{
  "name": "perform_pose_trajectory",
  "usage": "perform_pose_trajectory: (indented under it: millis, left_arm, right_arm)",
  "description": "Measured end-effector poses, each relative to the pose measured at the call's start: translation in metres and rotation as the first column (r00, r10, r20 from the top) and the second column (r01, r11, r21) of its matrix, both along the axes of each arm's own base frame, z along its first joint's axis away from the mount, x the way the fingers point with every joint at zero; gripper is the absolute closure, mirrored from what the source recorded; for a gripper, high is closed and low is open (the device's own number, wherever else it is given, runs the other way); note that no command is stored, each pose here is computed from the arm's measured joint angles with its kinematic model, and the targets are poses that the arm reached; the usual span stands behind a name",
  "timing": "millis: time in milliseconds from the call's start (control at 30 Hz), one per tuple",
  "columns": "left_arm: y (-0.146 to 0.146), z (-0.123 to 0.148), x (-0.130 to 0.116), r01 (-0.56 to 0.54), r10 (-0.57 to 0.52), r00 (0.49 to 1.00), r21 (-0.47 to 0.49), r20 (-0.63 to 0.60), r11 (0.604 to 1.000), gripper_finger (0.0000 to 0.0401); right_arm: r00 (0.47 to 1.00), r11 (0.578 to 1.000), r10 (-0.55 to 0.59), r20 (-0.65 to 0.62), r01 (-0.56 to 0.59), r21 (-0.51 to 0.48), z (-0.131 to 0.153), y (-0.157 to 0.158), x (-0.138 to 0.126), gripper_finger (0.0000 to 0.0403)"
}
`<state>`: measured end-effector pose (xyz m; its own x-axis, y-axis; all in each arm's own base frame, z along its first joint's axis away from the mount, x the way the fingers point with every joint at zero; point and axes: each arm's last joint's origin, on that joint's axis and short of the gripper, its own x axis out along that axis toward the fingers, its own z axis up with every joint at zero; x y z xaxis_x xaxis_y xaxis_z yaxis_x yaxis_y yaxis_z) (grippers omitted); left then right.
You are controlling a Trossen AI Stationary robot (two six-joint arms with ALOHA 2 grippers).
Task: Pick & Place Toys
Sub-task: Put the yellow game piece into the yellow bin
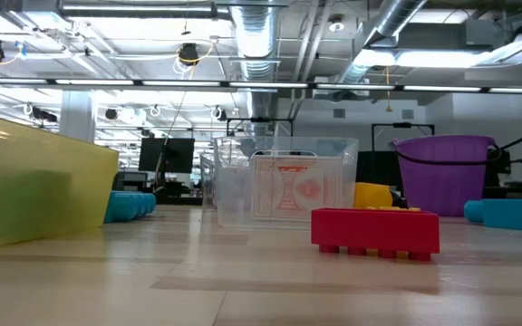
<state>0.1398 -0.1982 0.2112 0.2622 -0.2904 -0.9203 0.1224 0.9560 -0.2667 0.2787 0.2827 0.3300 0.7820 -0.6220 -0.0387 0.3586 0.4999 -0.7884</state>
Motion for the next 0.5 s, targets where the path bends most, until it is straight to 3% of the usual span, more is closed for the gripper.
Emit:
perform_pose_trajectory:
  millis: [500]
  left_arm:
    - [-0.0009, 0.0007, 0.0016, -0.025, 0.025, 0.999, -0.004, 0.029, 1.0, 0.0299]
  right_arm:
    - [1.0, 1.0, 0.007, -0.002, -0.007, 0.002, -0.0001, 0.0014, -0.0014, 0.0193]
